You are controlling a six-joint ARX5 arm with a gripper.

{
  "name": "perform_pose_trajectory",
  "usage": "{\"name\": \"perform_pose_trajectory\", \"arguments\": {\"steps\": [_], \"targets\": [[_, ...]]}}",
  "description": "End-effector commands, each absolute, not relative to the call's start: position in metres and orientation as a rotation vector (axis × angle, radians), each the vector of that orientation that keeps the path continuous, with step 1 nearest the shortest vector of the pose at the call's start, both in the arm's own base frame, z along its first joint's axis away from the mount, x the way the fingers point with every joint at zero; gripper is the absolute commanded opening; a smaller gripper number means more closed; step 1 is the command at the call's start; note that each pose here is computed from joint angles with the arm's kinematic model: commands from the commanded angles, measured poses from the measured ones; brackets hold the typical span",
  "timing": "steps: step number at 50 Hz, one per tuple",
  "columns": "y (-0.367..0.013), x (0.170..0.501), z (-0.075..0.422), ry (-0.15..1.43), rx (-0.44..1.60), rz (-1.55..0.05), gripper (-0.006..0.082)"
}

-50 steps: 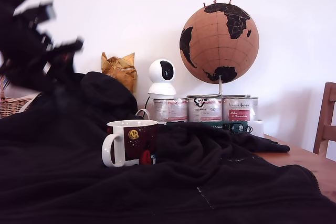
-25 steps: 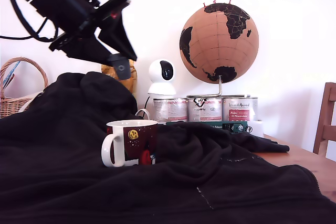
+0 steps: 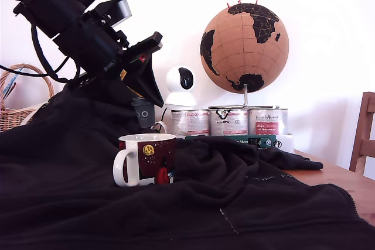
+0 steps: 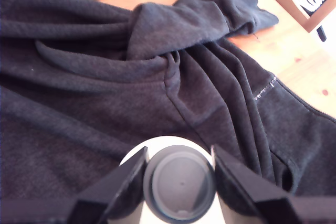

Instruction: Pick the grey coffee capsule and place it inside the red coffee cup

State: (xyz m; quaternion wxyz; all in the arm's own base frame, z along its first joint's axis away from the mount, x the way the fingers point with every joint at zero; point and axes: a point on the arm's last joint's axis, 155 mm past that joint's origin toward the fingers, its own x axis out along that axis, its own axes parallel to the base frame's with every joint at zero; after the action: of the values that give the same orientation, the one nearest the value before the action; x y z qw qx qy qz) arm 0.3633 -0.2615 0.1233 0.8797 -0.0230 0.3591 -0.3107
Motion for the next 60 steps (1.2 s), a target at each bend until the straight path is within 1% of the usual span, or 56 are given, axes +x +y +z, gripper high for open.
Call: {"name": "perform_pose_trajectory", "arguments": {"steps": [1,3,4,5,6,7,8,11,13,14,24,27,30,32,35,37,39,42,43,44,45,48,60], "targets": [[-0.262,0.359,0.117,0.765,-0.050,-0.649,0.0040],[-0.262,0.359,0.117,0.765,-0.049,-0.649,0.0046],[-0.262,0.359,0.117,0.764,-0.049,-0.649,0.0066],[-0.262,0.359,0.117,0.763,-0.046,-0.651,0.0111],[-0.262,0.358,0.116,0.766,-0.046,-0.653,0.0189],[-0.262,0.357,0.116,0.771,-0.047,-0.658,0.0283],[-0.263,0.356,0.115,0.775,-0.047,-0.661,0.0397],[-0.261,0.354,0.112,0.791,-0.044,-0.657,0.0669],[-0.259,0.354,0.110,0.797,-0.039,-0.645,0.0751],[-0.258,0.354,0.110,0.797,-0.037,-0.640,0.0761],[-0.256,0.356,0.116,0.787,-0.036,-0.631,0.0753],[-0.254,0.357,0.122,0.774,-0.034,-0.620,0.0747],[-0.248,0.359,0.129,0.752,-0.021,-0.600,0.0712],[-0.242,0.360,0.134,0.740,-0.009,-0.578,0.0667],[-0.230,0.363,0.140,0.724,0.016,-0.544,0.0571],[-0.223,0.364,0.144,0.715,0.032,-0.524,0.0482],[-0.214,0.365,0.147,0.709,0.042,-0.502,0.0349],[-0.203,0.366,0.153,0.700,0.059,-0.485,0.0069],[-0.199,0.367,0.155,0.697,0.058,-0.474,-0.0013],[-0.195,0.368,0.157,0.692,0.060,-0.464,-0.0034],[-0.190,0.369,0.160,0.685,0.060,-0.453,-0.0002],[-0.178,0.371,0.167,0.671,0.059,-0.421,-0.0023],[-0.125,0.372,0.207,0.586,0.044,-0.309,-0.0024]]}}
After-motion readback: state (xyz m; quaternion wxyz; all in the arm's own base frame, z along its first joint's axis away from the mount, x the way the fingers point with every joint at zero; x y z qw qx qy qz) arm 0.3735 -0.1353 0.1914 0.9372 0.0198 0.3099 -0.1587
